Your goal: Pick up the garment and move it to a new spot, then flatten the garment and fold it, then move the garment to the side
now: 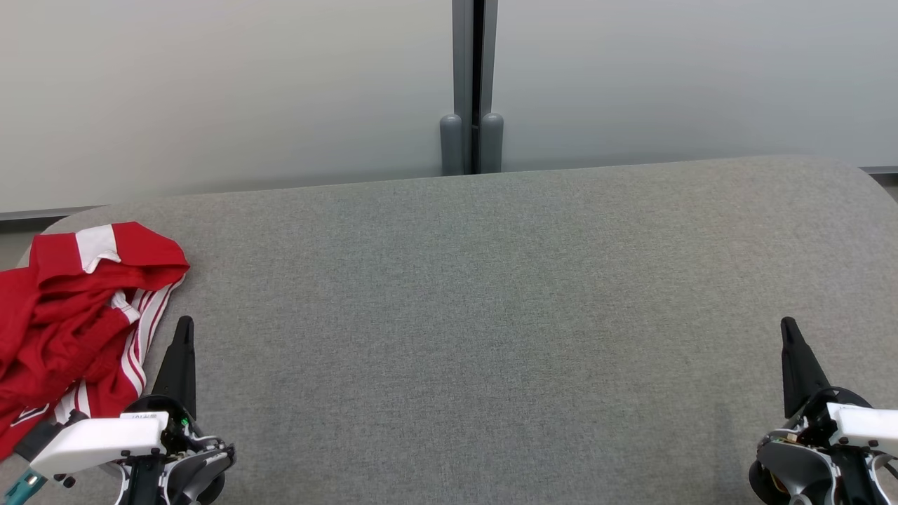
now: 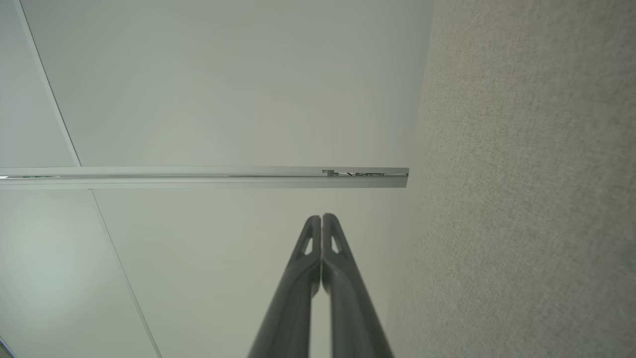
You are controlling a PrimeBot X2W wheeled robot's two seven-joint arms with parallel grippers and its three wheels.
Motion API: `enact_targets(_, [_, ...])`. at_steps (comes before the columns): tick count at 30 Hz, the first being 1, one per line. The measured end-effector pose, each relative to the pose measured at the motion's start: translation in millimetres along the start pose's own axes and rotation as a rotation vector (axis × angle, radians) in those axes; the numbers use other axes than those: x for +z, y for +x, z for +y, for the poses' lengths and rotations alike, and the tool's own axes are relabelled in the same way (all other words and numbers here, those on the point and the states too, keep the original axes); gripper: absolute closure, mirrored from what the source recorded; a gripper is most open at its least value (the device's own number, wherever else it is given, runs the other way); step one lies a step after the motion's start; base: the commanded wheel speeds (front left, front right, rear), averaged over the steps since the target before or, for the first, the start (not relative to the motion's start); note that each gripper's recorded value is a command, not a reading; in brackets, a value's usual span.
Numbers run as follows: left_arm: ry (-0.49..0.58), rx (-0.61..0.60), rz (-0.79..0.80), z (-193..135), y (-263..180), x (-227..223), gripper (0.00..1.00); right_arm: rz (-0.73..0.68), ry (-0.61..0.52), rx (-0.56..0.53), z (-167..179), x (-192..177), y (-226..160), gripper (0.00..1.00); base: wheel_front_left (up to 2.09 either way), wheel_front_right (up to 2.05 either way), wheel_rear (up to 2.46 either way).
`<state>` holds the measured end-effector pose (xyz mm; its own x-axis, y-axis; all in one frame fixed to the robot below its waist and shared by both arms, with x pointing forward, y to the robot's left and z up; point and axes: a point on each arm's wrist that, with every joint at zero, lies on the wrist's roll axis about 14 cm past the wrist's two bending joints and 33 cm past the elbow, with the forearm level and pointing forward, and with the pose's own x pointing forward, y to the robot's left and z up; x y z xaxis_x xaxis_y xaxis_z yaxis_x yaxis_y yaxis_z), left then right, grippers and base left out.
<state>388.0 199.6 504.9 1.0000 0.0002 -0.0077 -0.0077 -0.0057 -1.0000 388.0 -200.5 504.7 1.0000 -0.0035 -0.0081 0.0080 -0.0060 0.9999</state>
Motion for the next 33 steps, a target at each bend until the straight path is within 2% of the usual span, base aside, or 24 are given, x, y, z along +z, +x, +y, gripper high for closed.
enact_targets(21, [0.000,0.000,0.000,0.0,0.0,0.0,1.00,0.000,0.000,0.000,0.0,-0.1,0.0,1.00,0.00,0.00,0.00])
enact_targets(22, [-0.010,0.047,0.000,15.9,-6.6,-2.1,0.00,-0.002,0.008,-0.043,-14.6,-0.7,-6.3,0.00,0.00,0.00,0.00])
enact_targets(25, [-0.012,0.067,-0.001,22.7,-10.1,-3.9,0.00,-0.006,0.010,-0.060,-20.6,-1.4,-9.6,0.00,0.00,0.00,0.00])
enact_targets(33, [0.034,0.044,0.006,14.1,-4.0,-11.6,0.00,-0.008,-0.050,-0.049,-16.0,-3.6,-7.0,0.00,0.00,0.00,0.00])
